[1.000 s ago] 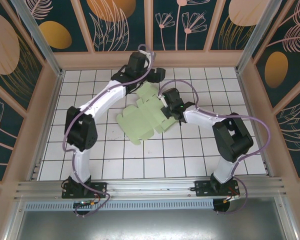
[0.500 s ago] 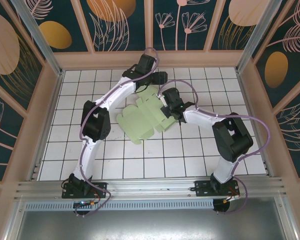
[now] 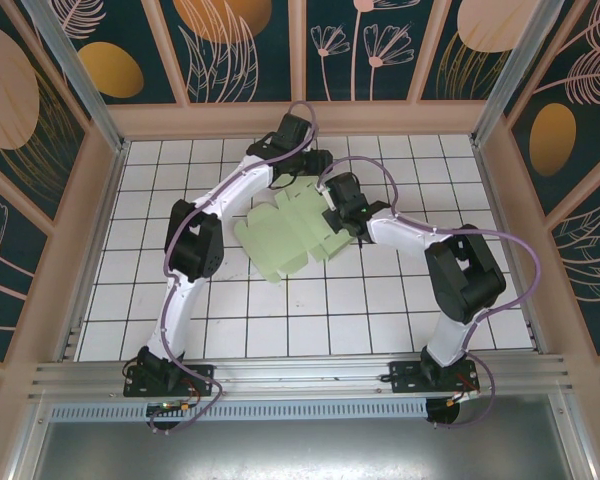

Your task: Fold the paper box

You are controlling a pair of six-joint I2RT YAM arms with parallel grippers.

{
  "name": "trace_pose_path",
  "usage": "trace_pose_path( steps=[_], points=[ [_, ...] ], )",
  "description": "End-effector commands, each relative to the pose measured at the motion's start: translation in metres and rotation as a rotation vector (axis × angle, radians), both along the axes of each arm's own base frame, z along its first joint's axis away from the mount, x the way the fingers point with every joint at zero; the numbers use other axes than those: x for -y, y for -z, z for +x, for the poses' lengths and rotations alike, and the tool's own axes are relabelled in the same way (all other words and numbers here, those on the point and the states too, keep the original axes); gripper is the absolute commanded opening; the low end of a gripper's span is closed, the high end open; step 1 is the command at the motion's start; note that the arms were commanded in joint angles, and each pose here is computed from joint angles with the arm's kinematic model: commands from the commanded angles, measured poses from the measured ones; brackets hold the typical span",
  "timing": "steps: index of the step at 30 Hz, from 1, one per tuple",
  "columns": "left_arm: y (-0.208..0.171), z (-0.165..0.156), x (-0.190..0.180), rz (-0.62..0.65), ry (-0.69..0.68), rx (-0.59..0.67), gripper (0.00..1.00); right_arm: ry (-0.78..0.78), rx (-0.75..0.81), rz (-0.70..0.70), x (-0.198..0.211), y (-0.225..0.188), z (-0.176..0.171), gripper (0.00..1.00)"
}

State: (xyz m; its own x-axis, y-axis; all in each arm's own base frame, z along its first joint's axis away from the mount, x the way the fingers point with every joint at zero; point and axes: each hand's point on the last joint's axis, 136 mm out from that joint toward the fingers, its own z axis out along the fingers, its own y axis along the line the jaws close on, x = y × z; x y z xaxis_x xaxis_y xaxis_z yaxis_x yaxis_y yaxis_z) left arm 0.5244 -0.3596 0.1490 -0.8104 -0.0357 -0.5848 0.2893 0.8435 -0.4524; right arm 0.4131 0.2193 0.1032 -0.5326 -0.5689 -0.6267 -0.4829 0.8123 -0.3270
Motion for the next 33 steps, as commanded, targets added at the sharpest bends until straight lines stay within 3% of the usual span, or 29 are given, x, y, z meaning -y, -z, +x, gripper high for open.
trace_pose_path(
  steps=[1,7,15,21,24,27,29,31,33],
  points=[
    [0.002,-0.013,0.000,-0.023,0.014,-0.067,0.53,0.026,0.046,0.024,-0.004,-0.016,0.013,0.00],
    [0.007,-0.020,0.001,-0.036,0.022,-0.113,0.41,0.029,0.049,0.025,-0.004,-0.017,0.015,0.00],
    [0.005,-0.024,0.007,-0.091,0.004,-0.160,0.35,0.027,0.048,0.019,-0.003,-0.016,0.014,0.00],
    [0.002,-0.021,0.006,-0.134,-0.064,-0.195,0.25,0.036,0.052,0.014,-0.002,-0.016,0.016,0.00],
    [0.002,-0.023,0.010,-0.161,-0.061,-0.211,0.25,0.037,0.052,0.013,-0.002,-0.016,0.016,0.00],
    [0.001,-0.023,0.011,-0.171,-0.059,-0.210,0.41,0.039,0.050,0.017,-0.002,-0.015,0.016,0.00],
    [0.000,-0.023,0.010,-0.168,-0.061,-0.207,0.44,0.044,0.050,0.025,-0.003,-0.016,0.016,0.00],
    [0.000,-0.024,0.010,-0.168,-0.060,-0.206,0.43,0.047,0.048,0.031,-0.003,-0.015,0.015,0.00],
    [-0.003,-0.024,0.009,-0.172,-0.059,-0.200,0.33,0.049,0.048,0.034,-0.003,-0.016,0.015,0.00]
  ],
)
